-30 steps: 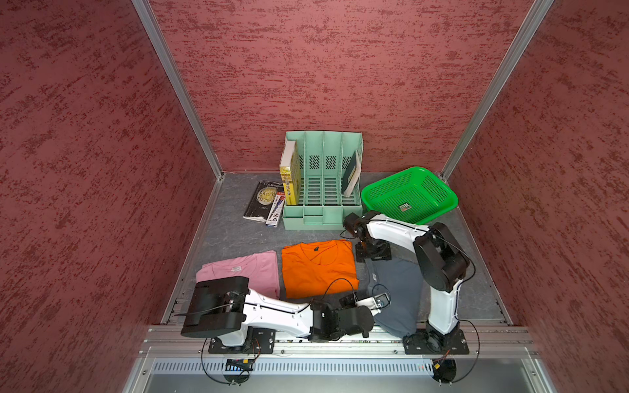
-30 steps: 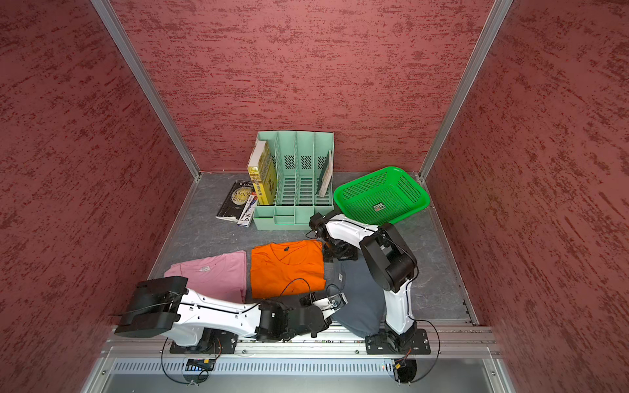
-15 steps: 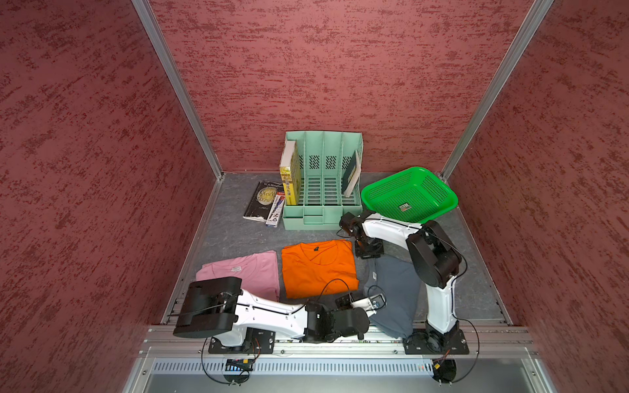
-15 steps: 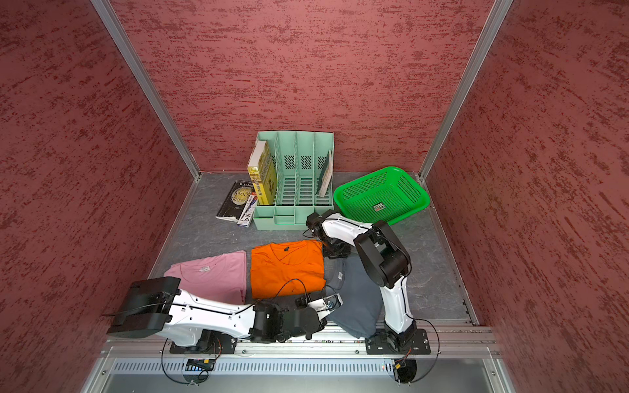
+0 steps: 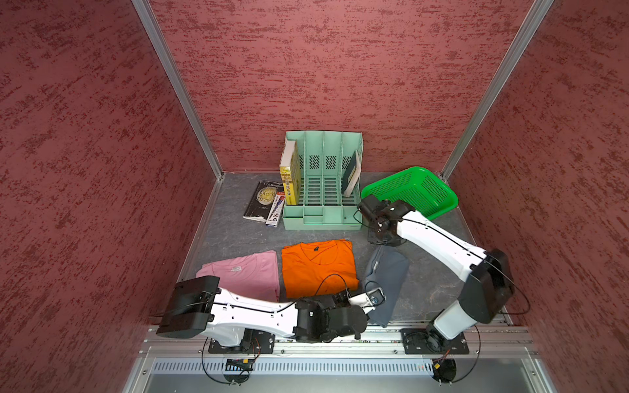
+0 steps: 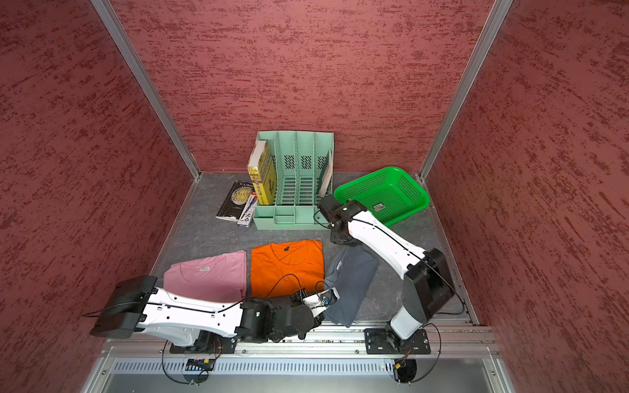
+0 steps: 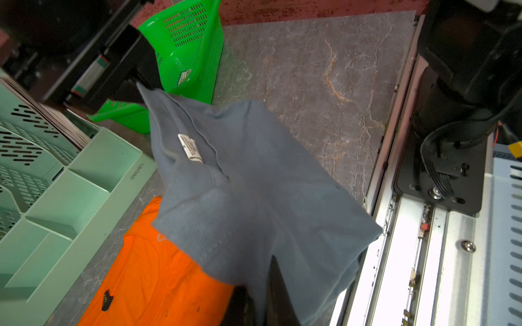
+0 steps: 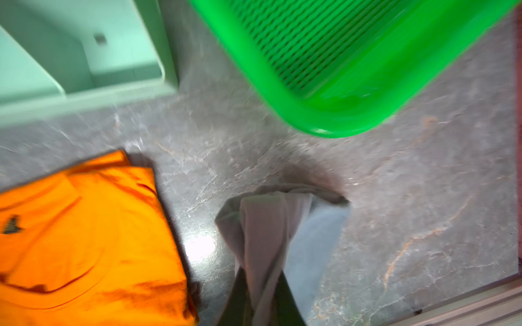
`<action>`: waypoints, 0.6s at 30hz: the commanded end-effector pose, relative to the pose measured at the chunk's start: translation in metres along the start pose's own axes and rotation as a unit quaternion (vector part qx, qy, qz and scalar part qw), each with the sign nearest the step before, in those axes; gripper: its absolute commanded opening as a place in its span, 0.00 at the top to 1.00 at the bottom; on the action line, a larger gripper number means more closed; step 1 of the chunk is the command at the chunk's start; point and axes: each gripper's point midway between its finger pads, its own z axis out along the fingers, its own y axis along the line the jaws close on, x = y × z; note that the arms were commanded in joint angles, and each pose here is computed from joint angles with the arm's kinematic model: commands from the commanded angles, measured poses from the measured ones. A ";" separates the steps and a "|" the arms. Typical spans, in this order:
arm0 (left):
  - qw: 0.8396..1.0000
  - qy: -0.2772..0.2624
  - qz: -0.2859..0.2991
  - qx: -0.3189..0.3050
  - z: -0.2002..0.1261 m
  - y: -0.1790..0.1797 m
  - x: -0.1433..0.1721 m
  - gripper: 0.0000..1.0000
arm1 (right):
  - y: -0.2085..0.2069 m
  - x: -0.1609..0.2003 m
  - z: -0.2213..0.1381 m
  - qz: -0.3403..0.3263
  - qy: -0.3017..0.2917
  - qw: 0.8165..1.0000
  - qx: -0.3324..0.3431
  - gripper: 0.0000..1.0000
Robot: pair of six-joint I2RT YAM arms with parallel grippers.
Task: Put the folded t-shirts into the basket
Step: Pick up the T-shirt from the center of the board, then move the bin to the center of the board.
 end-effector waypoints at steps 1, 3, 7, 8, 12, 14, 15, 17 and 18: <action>0.999 -0.027 -0.016 -0.028 -0.003 0.024 -0.037 1.00 | -0.048 -0.019 -0.021 0.053 -0.031 0.998 0.029 1.00; 0.999 -0.032 -0.031 -0.024 0.004 0.037 -0.051 1.00 | -0.073 -0.033 -0.038 0.093 -0.053 0.994 0.021 1.00; 0.998 -0.044 -0.051 0.015 0.021 0.052 -0.073 1.00 | -0.109 -0.054 -0.065 0.148 -0.094 0.984 0.012 1.00; 0.997 -0.047 -0.054 0.027 0.025 0.053 -0.079 1.00 | -0.117 -0.059 -0.071 0.159 -0.102 0.982 0.015 1.00; 0.995 -0.072 -0.030 0.069 0.043 0.050 -0.110 1.00 | -0.151 -0.082 -0.091 0.197 -0.128 0.971 0.034 1.00; 0.994 -0.074 -0.013 0.081 0.056 0.047 -0.121 1.00 | -0.168 -0.093 -0.097 0.220 -0.136 0.965 0.047 1.00; 0.994 -0.073 -0.010 0.085 0.063 0.046 -0.126 1.00 | -0.175 -0.099 -0.100 0.229 -0.141 0.962 0.054 1.00; 0.993 -0.073 -0.010 0.088 0.080 0.049 -0.136 1.00 | -0.190 -0.111 -0.105 0.247 -0.154 0.954 0.070 1.00; 0.993 -0.077 -0.013 0.086 0.087 0.055 -0.141 1.00 | -0.197 -0.117 -0.107 0.254 -0.162 0.950 0.080 1.00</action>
